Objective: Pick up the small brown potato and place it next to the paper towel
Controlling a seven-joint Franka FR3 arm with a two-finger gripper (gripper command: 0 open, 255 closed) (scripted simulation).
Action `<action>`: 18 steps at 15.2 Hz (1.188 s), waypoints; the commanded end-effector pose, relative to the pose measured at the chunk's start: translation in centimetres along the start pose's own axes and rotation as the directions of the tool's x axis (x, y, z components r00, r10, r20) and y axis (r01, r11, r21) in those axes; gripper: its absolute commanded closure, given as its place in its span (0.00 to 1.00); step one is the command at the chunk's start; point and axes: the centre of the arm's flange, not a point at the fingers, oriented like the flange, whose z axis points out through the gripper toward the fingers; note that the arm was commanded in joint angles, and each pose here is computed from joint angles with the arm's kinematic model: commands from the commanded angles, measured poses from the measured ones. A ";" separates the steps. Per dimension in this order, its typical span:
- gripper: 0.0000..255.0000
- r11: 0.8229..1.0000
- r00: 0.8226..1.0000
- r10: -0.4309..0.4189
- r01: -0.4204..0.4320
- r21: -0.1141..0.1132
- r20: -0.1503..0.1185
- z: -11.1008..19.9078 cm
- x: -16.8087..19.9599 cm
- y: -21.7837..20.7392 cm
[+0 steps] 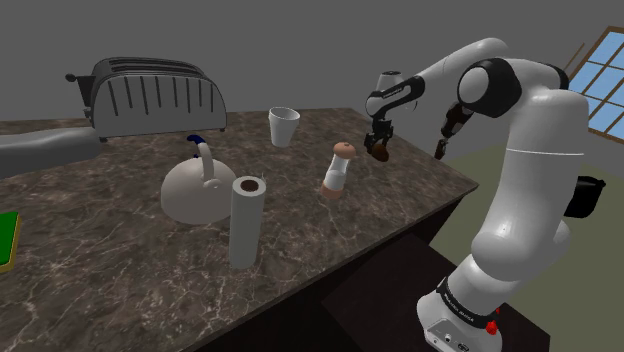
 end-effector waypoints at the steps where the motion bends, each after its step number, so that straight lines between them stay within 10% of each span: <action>1: 0.00 1.000 1.000 0.000 0.000 0.000 0.000 0.1 0.0 0.0; 6: 0.00 1.000 1.000 0.000 0.000 0.000 0.000 0.1 0.0 0.0; 7: 1.00 1.000 1.000 0.000 0.000 0.000 0.000 0.1 0.0 0.0; 18: 1.00 1.000 1.000 0.000 0.000 0.000 0.000 -0.9 -0.1 0.2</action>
